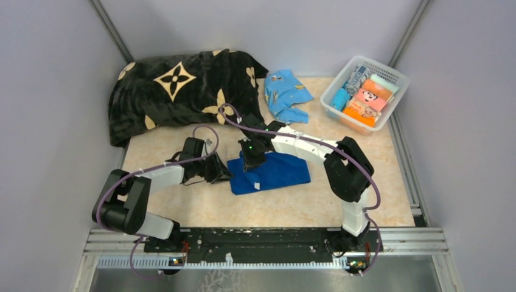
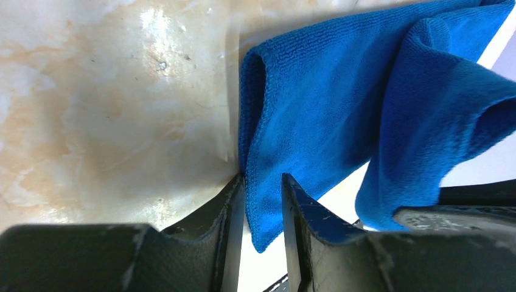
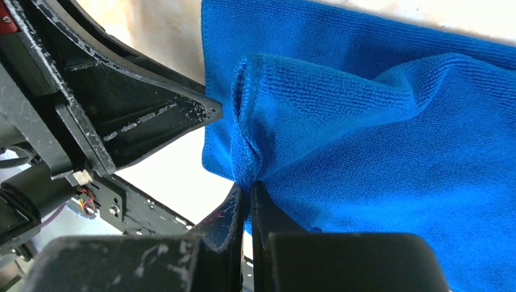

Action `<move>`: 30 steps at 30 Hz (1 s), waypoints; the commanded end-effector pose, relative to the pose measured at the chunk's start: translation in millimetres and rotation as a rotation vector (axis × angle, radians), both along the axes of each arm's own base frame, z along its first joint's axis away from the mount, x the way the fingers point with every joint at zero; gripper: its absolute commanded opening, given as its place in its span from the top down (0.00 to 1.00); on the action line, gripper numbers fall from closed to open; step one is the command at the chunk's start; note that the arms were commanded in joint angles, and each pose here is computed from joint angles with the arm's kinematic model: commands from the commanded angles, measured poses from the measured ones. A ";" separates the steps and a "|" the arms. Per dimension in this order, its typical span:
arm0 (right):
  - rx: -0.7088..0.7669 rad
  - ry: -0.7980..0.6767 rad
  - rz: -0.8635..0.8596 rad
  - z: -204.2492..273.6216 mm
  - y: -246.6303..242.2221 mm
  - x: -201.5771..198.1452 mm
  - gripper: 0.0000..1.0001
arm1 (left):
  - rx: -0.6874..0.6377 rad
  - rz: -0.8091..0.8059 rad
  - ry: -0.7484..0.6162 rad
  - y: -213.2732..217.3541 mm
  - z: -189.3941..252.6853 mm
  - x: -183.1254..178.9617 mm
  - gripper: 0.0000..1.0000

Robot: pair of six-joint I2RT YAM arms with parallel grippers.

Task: Roll the towels
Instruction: Fold the towel at the center of the board.

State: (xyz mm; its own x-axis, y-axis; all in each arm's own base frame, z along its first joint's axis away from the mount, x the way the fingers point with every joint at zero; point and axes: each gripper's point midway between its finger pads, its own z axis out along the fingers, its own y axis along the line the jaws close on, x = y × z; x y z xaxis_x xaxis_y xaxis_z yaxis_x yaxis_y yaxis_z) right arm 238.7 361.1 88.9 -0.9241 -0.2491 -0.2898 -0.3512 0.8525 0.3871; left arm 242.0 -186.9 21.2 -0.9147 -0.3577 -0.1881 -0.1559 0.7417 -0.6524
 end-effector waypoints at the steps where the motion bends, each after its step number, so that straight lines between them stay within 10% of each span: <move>1: 0.050 -0.023 0.000 15.3 24.1 3.5 1.00 | 0.047 -0.005 0.043 4.5 -17.8 -12.8 0.65; 30: 0.159 0.055 -0.065 -4.0 59.2 4.1 1.00 | 0.094 -0.009 0.046 4.4 -25.4 -19.7 0.74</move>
State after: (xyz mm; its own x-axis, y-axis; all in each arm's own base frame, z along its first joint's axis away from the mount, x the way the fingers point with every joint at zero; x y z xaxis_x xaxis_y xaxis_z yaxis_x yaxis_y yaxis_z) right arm 240.7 397.7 68.3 -0.9581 -0.1643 -0.2346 -0.2589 0.8470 0.4642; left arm 238.3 -194.1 18.0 -0.9181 -0.3395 -0.2048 -0.1347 0.7528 -0.6443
